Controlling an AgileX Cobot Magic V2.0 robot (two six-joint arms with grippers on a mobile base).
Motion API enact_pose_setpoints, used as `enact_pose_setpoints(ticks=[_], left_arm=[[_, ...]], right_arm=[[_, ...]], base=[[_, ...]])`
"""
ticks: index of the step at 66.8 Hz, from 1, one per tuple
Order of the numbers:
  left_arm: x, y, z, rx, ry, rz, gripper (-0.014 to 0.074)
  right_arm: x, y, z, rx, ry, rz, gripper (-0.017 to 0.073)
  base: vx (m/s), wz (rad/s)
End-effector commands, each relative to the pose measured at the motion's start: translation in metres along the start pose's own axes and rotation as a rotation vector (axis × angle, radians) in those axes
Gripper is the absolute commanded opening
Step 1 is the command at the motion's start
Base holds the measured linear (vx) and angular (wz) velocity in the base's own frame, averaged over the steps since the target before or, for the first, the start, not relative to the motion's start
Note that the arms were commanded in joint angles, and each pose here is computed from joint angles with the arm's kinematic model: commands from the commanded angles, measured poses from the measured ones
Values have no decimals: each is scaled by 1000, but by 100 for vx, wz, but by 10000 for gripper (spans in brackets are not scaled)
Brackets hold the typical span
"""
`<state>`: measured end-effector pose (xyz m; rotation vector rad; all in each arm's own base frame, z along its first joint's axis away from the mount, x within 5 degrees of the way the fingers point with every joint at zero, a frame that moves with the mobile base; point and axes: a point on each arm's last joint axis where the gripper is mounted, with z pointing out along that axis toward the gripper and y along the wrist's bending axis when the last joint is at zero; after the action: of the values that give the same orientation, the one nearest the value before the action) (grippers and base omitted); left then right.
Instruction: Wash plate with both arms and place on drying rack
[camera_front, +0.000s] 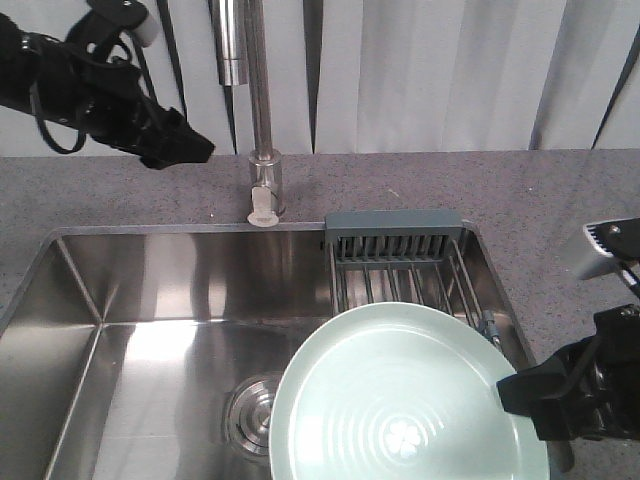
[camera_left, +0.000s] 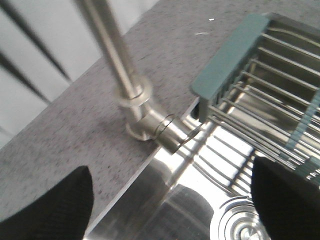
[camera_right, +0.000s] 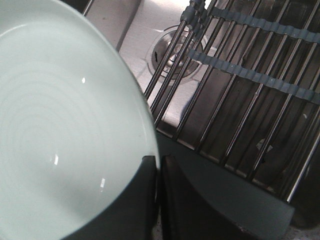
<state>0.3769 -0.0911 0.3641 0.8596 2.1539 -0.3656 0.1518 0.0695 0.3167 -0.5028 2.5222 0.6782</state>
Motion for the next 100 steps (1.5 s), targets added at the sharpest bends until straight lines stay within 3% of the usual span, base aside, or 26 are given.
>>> enact_pose_setpoints(ticks=[1, 12, 22, 29, 43, 78, 100], left_arm=[[-5, -6, -43, -132, -106, -80, 587], [27, -19, -68, -281, -103, -150, 587], [55, -35, -91, -362, -71, -246, 587], [74, -45, -107, -430, -57, -284, 586], [103, -70, -142, -503, -129, -382, 585], [171, -128, -187, -529, -275, -374, 585], [197, -142, -189, -536, -309, -365, 585]], right_arm=[[-8, 5, -8, -19, -70, -5, -4], [-8, 5, -8, -19, -70, -5, -4], [-8, 5, -8, -19, -70, -5, -4], [-8, 5, -8, -19, -70, -5, -4], [-8, 5, -8, -19, -70, -5, -4], [-8, 5, -8, -19, -70, -5, -4], [-8, 5, -8, -19, -70, -5, -4]], base=[[0, 0], [0, 0], [0, 0], [0, 0], [0, 0], [0, 0], [0, 0]])
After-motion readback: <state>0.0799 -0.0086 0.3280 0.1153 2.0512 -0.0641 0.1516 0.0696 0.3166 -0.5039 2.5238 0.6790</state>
